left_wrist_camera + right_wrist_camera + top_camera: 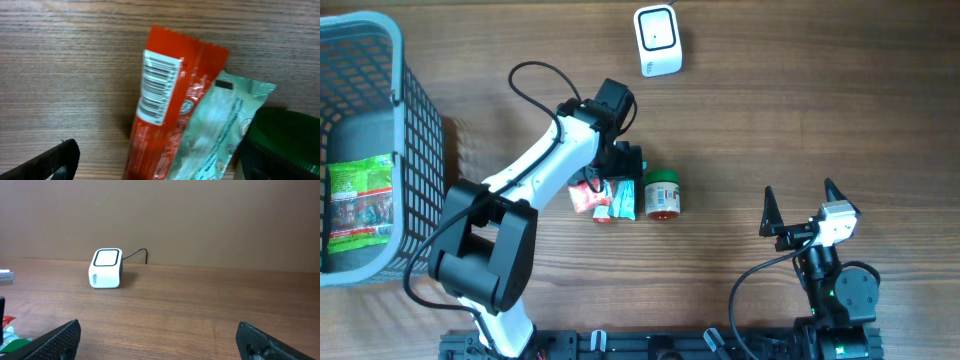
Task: Scan the item barcode
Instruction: 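Carry the red packages out and place them beside the jar, then reach the left gripper back into the basket toward the green snack bag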
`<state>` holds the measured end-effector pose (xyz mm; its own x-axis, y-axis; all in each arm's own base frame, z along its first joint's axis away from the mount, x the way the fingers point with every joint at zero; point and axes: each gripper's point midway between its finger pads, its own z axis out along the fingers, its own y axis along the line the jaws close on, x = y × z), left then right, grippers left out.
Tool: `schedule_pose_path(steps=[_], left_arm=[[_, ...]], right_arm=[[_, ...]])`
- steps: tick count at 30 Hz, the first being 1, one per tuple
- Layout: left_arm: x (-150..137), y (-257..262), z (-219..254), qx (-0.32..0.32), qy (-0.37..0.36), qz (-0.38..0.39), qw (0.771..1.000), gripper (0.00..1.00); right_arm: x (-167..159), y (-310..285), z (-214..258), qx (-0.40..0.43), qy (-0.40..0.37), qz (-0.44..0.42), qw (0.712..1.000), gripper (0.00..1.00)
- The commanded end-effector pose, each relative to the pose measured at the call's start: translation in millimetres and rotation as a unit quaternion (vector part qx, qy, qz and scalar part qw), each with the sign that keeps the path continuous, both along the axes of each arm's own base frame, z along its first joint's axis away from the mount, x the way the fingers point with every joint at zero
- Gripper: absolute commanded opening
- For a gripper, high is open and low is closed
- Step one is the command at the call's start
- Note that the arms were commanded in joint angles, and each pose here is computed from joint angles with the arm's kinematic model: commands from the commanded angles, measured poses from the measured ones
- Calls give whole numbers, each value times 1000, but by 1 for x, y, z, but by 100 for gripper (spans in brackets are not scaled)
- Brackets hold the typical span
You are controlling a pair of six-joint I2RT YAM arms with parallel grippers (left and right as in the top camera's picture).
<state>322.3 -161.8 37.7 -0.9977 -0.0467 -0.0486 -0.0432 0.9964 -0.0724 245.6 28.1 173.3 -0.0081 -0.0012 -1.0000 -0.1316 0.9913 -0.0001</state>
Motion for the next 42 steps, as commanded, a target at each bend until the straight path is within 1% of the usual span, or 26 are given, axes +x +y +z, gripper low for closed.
schedule_pose_path(steps=[1, 5, 8, 10, 12, 15, 18, 22, 25, 27, 29, 32, 35, 36, 39, 41, 42], left_arm=[[5, -4, 13, -16, -13, -1, 1000, 100], [8, -5, 17, -19, -20, -1, 1000, 100], [13, -7, 34, -27, -37, 0, 999, 100], [18, -7, 51, -33, -61, 0, 998, 100], [25, -2, 75, -28, -105, 4, 994, 100], [26, -2, 97, -41, -135, 5, 990, 100], [23, 0, 111, -47, -149, 6, 988, 100], [19, 3, 112, -42, -144, 6, 989, 100], [23, 11, 116, -42, -151, 18, 987, 80], [31, 20, 127, -44, -167, 32, 984, 79], [41, 35, 146, -35, -194, 53, 979, 82], [59, 85, 207, 10, -268, 114, 957, 87], [67, 151, 282, 61, -356, 194, 912, 91], [66, 165, 298, 70, -374, 203, 902, 92], [60, 220, 349, 105, -436, 241, 860, 95], [50, 258, 367, 133, -458, 270, 836, 96], [43, 283, 371, 149, -460, 297, 823, 98]], right_arm=[[0, -3, 2, 5, -3, -7, 1000, 100], [0, -3, 2, 5, -3, -7, 1000, 100], [0, -3, 2, 5, -3, -7, 1000, 100], [0, -3, 2, 5, -3, -7, 1000, 100], [0, -3, 2, 5, -3, -7, 1000, 99], [0, -3, 2, 5, -3, -7, 1000, 100], [0, -3, 2, 5, -3, -7, 1000, 100], [0, -3, 2, 5, -3, -7, 1000, 100], [0, -3, 2, 5, -3, -7, 1000, 100], [0, -3, 2, 5, -3, -7, 1000, 100], [0, -3, 2, 5, -3, -7, 1000, 100], [0, -3, 2, 5, -3, -7, 1000, 100], [0, -3, 2, 5, -3, -7, 1000, 100], [0, -3, 2, 5, -3, -7, 1000, 100], [0, -3, 2, 5, -3, -7, 1000, 100], [0, -3, 2, 5, -3, -7, 1000, 100], [0, -3, 2, 5, -3, -7, 1000, 100]])
